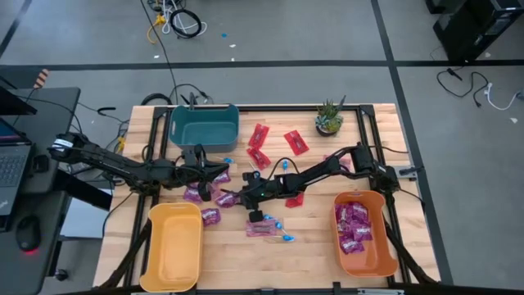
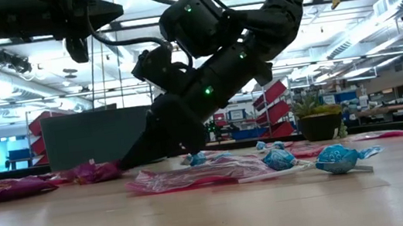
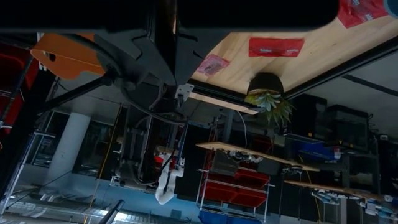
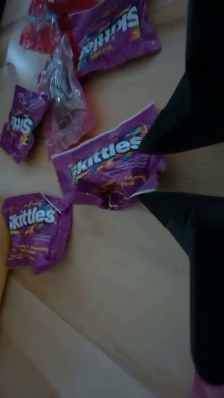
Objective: Sort candy
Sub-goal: Put the purple candy into the orange bin
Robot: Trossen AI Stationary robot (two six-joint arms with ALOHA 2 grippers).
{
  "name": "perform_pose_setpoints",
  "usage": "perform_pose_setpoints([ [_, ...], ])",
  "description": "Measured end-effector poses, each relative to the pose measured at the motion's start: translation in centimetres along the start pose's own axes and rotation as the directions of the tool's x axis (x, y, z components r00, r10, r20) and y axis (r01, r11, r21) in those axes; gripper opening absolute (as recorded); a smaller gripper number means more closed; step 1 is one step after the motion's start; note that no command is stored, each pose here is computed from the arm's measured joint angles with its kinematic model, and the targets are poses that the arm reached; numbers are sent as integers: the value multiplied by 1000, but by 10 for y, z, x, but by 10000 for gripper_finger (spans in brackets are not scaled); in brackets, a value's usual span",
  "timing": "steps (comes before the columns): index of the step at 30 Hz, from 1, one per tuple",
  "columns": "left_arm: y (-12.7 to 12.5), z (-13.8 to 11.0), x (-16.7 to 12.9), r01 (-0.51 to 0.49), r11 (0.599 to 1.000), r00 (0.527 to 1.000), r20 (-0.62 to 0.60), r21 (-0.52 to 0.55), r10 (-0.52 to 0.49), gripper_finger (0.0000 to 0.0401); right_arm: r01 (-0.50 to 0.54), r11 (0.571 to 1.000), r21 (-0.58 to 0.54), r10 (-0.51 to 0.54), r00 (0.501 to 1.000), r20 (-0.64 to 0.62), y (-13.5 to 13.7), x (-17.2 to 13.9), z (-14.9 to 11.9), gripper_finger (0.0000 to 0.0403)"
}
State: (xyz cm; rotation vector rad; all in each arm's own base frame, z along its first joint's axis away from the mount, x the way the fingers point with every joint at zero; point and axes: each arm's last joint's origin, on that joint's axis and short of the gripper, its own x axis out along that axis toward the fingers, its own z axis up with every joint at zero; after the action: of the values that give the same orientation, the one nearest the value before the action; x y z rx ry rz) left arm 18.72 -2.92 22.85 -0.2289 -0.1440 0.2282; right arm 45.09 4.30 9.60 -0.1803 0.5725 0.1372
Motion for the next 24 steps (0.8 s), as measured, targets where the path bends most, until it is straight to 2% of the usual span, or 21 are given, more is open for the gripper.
perform_pose_setpoints([
  [7, 0, 0, 0, 0, 1000, 1000, 0, 0, 0, 6, -65, 998, -12, 65, 998, 12, 2, 0, 0, 7],
  [15, 0, 0, 0, 0, 1000, 1000, 0, -1, 0, 6, -90, 995, -38, 90, 996, 7, 9, 0, 1, 0],
  [24, 0, 0, 0, 1, 1000, 1000, 1, -9, -1, 6, -117, 993, -31, 113, 987, -118, 20, -10, 0, 0],
])
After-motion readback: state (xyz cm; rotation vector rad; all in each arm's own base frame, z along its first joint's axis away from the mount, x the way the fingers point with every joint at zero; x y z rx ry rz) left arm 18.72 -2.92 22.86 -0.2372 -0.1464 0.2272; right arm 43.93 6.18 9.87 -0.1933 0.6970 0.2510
